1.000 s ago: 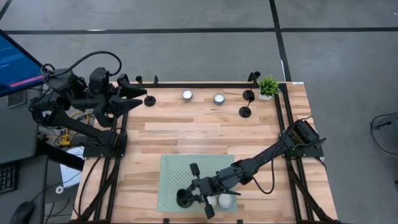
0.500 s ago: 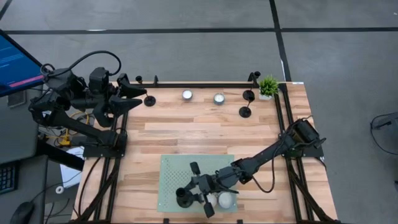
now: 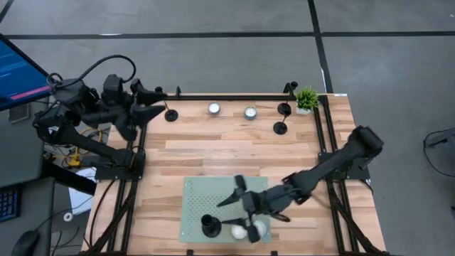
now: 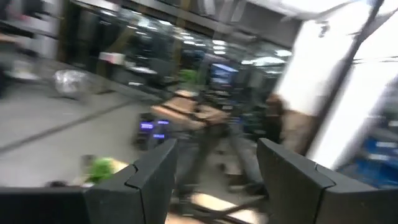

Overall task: Stock candles on shelf
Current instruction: Put the black candle holder on the shelf

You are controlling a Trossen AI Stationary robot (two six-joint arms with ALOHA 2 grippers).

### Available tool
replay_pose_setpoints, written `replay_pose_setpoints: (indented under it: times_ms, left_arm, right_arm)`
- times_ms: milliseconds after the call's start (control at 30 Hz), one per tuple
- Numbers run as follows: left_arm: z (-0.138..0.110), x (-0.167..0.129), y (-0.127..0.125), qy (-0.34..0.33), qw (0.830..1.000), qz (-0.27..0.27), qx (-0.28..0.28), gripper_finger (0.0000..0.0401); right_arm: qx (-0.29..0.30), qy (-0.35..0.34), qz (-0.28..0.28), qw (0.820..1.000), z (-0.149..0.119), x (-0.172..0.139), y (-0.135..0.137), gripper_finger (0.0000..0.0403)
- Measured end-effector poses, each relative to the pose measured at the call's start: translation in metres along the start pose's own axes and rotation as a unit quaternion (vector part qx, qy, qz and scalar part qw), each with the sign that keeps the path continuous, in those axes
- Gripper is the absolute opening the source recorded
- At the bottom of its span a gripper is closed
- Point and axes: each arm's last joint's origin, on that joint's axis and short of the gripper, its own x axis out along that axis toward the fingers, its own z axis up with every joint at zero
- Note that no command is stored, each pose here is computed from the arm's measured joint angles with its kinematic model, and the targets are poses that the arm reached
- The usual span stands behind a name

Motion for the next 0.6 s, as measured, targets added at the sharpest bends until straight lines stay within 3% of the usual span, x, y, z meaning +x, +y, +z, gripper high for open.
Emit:
replay_pose_setpoints:
  times_ms: [100, 167, 233, 333, 400, 600]
  left_arm:
    - [-0.007, 0.003, 0.007, 0.014, 0.992, 0.116, 0.058, 0.0222]
    - [-0.014, 0.007, 0.011, 0.032, 0.971, 0.210, 0.104, 0.0222]
    - [-0.023, 0.013, 0.015, 0.059, 0.938, 0.302, 0.157, 0.0222]
    - [-0.038, 0.023, 0.019, 0.087, 0.875, 0.422, 0.220, 0.0226]
    - [-0.046, 0.032, 0.021, 0.097, 0.845, 0.465, 0.244, 0.0234]
    - [-0.074, 0.052, 0.036, 0.126, 0.807, 0.523, 0.244, 0.0276]
  right_arm:
    - [0.001, 0.015, -0.021, 1.000, 0.021, -0.030, -0.006, 0.0223]
    - [0.002, 0.013, -0.041, 0.999, 0.036, -0.053, -0.010, 0.0223]
    - [0.002, 0.010, -0.072, 0.997, 0.049, -0.077, -0.014, 0.0223]
    - [0.006, 0.011, -0.132, 0.991, 0.061, -0.110, -0.021, 0.0224]
    - [0.010, 0.012, -0.162, 0.987, 0.066, -0.129, -0.025, 0.0225]
    - [0.026, 0.002, -0.185, 0.982, 0.077, -0.167, -0.031, 0.0229]
